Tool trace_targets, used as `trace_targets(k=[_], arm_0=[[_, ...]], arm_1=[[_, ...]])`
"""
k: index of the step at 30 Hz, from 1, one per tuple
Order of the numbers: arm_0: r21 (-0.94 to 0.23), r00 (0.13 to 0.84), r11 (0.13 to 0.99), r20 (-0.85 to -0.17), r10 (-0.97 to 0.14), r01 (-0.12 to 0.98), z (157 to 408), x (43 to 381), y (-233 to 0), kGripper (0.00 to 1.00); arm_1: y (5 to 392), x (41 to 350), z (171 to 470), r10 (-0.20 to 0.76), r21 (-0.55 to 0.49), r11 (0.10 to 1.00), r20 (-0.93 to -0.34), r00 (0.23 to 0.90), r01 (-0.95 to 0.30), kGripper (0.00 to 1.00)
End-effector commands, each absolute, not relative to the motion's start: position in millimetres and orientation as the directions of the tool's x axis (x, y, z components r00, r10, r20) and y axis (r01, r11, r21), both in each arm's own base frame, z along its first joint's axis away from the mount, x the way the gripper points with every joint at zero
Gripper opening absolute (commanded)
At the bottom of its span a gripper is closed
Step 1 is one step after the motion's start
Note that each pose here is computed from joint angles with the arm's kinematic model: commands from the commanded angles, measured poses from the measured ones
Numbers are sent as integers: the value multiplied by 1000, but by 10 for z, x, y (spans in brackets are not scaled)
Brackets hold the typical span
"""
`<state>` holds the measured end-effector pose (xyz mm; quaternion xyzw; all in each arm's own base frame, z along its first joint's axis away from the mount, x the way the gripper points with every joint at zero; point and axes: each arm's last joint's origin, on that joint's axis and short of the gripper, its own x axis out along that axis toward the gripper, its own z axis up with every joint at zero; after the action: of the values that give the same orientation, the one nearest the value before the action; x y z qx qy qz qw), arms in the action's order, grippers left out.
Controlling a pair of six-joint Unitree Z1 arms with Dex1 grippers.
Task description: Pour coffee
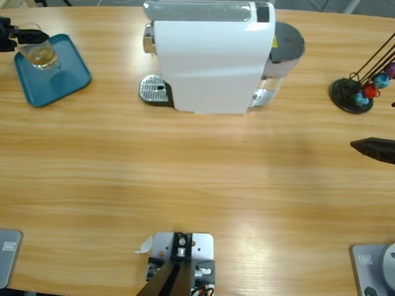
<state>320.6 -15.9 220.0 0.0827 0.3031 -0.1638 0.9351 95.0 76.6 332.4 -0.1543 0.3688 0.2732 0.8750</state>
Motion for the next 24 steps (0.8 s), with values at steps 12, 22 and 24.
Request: trace_targets(k=[12, 22, 24], arm_0=[[-11, 735, 961, -641, -219, 277, 1680, 3196, -167, 506], [28, 885, 964, -404, -232, 265, 2251, 2855, -166, 996], [36, 903, 964, -363, -232, 262, 2392, 2736, -166, 996]], arm_1=[[719, 905, 3250, 333, -99, 810, -735, 591, -578, 996], [610, 805, 3265, 337, -105, 827, -694, 636, -553, 1000], [550, 742, 3269, 347, -101, 834, -669, 657, -543, 1000]])
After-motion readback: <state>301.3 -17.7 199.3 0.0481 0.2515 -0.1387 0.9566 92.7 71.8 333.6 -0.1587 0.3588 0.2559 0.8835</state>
